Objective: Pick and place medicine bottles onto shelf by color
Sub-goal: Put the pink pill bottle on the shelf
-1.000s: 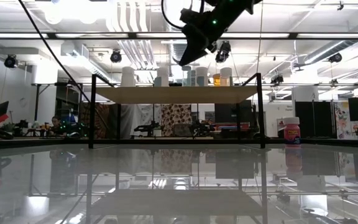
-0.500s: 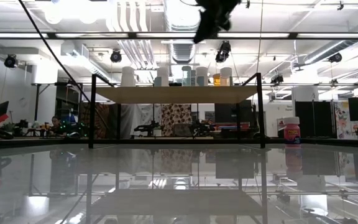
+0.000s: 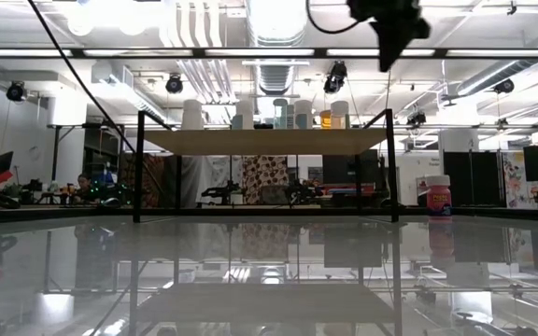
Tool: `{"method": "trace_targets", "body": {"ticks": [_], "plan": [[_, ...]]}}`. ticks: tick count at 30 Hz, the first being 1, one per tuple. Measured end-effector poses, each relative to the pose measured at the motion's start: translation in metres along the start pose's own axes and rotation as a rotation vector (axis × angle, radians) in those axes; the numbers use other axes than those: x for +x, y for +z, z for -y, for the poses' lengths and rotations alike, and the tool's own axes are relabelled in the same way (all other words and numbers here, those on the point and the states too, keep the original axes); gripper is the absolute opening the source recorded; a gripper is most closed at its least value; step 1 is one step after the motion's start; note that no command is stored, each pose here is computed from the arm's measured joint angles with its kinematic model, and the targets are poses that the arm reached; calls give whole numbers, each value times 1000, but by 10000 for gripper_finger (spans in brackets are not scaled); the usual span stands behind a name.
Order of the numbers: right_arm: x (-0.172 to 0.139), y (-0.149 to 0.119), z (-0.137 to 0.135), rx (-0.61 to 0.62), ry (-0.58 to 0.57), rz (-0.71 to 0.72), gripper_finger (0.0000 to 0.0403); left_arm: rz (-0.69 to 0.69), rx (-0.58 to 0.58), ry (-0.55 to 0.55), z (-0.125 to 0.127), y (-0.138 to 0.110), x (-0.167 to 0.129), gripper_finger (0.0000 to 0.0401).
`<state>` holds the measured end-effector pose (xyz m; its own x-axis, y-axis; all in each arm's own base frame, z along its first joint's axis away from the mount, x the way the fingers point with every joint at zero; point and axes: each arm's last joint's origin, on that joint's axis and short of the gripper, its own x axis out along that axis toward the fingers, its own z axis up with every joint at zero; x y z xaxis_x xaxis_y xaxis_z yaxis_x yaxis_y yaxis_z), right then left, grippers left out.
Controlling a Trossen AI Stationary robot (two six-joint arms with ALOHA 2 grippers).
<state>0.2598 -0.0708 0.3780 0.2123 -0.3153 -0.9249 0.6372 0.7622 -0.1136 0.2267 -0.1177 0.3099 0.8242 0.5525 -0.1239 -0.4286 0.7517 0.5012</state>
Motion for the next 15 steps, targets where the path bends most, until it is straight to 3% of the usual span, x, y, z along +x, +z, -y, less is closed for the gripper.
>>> {"method": "trace_targets", "body": {"ticks": [10, 15], "plan": [[10, -52, 36, 234, -112, 4, 8, 0, 0, 0, 0, 0, 0, 195], [18, -74, 47, 290, -117, 11, 8, 0, 0, 0, 0, 0, 0, 195]]}}
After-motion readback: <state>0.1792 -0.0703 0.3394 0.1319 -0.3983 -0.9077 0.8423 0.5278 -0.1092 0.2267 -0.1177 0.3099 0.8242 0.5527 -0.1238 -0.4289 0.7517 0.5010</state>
